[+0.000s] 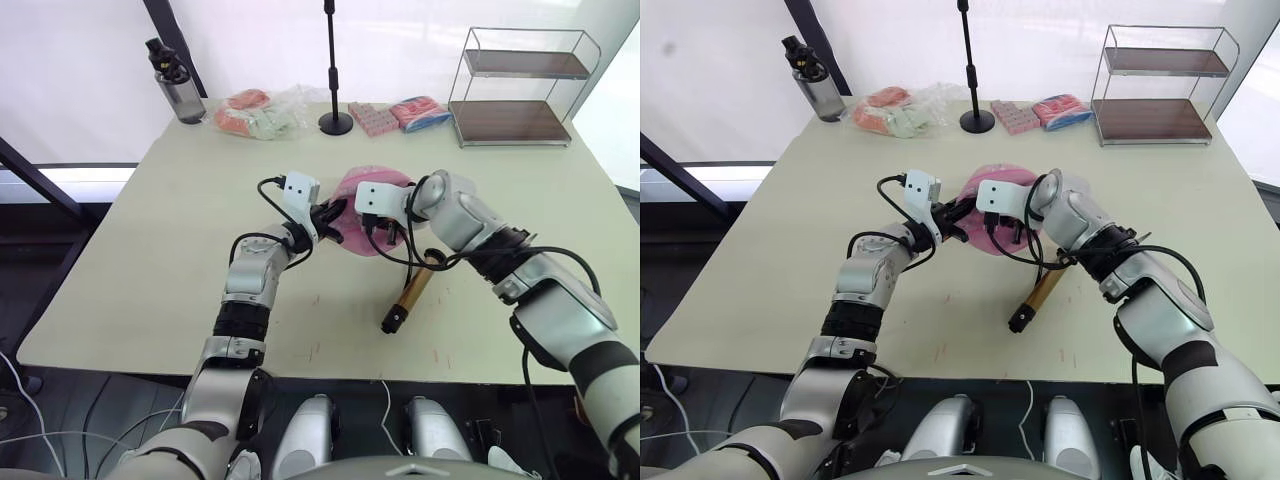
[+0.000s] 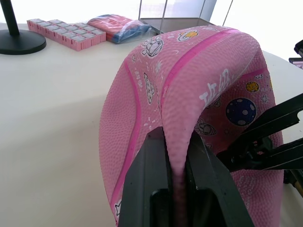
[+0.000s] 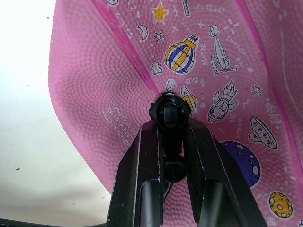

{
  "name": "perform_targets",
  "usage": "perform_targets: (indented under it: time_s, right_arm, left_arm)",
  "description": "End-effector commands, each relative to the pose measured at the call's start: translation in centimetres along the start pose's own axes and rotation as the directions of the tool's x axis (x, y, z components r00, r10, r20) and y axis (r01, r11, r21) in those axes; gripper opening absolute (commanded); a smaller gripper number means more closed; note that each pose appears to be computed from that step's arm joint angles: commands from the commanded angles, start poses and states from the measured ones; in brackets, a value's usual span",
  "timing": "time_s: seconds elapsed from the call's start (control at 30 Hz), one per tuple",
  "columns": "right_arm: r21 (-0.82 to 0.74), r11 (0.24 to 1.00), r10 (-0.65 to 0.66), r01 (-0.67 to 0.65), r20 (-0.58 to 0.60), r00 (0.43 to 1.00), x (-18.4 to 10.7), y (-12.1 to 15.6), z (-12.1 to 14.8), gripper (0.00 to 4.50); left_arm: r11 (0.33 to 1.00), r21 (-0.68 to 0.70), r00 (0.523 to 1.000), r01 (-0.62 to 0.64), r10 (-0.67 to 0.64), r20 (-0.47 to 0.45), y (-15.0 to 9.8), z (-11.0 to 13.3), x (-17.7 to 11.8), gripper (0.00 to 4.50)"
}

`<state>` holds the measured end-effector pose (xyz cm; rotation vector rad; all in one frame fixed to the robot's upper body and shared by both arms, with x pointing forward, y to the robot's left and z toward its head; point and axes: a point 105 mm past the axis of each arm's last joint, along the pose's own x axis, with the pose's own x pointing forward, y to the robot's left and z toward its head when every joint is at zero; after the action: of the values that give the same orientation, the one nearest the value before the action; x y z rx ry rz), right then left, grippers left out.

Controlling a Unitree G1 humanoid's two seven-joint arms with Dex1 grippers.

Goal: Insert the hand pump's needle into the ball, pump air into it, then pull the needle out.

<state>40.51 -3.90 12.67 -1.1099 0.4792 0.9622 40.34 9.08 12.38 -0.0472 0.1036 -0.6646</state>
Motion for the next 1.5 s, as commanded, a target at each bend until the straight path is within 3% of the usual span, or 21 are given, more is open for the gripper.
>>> perform_targets:
  time_s: [0.03,1.5]
  right_arm:
    - [0.056,0.998,0.02,-0.008,-0.212,0.977,1.4,1.1,-5.8,0.07]
    - [-0.033,0.997,0.045,-0.064,-0.413,0.91,4.9,3.9,-10.3,0.07]
  left_arm:
    - [0.998,-0.057,0.997,0.032,-0.036,-0.074,-0.9,-2.5,0.2,0.0]
    - [0.995,-0.101,0.997,-0.003,-0.005,-0.077,-0.4,-3.1,-0.4,0.0]
